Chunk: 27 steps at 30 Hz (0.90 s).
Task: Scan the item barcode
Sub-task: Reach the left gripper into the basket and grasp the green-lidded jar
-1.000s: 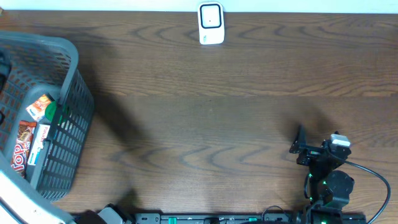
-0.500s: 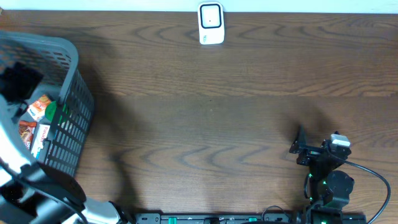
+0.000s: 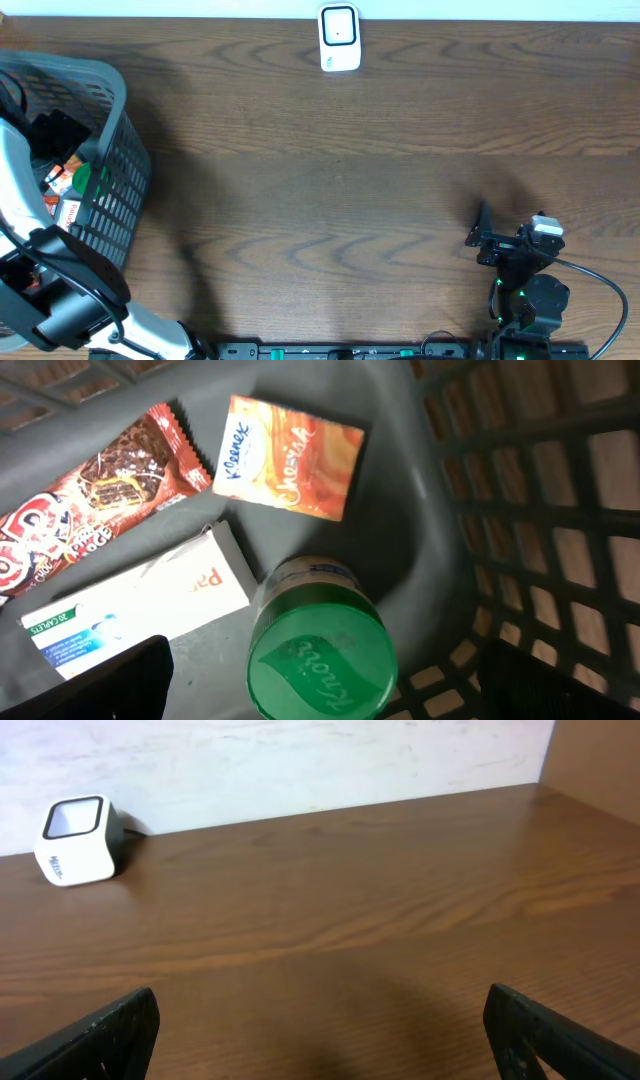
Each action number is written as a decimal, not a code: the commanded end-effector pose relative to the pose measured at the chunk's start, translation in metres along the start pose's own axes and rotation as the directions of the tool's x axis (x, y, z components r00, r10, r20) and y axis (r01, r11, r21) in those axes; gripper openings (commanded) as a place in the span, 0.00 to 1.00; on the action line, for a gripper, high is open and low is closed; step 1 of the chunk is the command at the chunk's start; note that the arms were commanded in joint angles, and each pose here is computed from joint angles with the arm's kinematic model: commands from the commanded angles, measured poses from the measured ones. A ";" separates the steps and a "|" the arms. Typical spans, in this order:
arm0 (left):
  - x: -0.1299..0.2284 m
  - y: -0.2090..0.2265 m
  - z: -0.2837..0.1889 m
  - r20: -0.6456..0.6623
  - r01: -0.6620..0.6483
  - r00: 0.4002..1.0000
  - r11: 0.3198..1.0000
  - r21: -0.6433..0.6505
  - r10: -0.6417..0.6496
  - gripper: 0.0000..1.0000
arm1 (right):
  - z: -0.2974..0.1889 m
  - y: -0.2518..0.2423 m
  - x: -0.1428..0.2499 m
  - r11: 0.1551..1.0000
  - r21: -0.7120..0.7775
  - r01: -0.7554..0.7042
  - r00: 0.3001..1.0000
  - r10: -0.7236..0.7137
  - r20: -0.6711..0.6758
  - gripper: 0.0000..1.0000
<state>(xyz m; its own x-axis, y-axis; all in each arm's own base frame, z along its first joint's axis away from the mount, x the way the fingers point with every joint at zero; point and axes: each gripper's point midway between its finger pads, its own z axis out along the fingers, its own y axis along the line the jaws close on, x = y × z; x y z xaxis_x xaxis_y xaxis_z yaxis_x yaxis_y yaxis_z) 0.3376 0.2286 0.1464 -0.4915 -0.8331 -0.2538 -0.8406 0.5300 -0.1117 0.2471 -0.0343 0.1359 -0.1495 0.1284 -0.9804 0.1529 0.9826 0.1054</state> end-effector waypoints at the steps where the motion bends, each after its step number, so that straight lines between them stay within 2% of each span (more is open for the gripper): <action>1: 0.008 0.006 0.017 -0.053 -0.018 0.998 0.999 -0.044 0.015 0.97 | 0.000 0.001 0.001 1.000 -0.006 -0.012 1.000 0.012 -0.001 0.99; 11: 0.034 0.013 0.044 -0.196 -0.030 0.981 0.995 -0.095 0.011 0.97 | 0.000 0.001 0.001 1.000 -0.006 -0.012 1.000 0.012 -0.002 0.99; 21: 0.054 0.007 0.052 -0.240 -0.042 0.971 0.993 -0.113 0.013 0.97 | 0.000 0.001 0.001 1.000 -0.006 -0.012 1.000 0.012 -0.002 0.99; 27: 0.060 0.010 0.063 -0.241 -0.004 0.970 0.992 -0.126 -0.026 0.97 | 0.000 0.001 0.001 1.000 -0.006 -0.012 1.000 0.012 -0.001 0.99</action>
<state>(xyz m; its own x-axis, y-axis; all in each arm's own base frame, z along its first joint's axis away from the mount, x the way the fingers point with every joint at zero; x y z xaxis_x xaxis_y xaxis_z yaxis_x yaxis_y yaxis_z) 0.3176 0.1936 0.0784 -0.5358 -0.8440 -0.0233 -0.8442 0.5360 -0.0049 0.2471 -0.0343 0.1360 -0.1491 0.1283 -0.9805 0.1529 0.9826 0.1054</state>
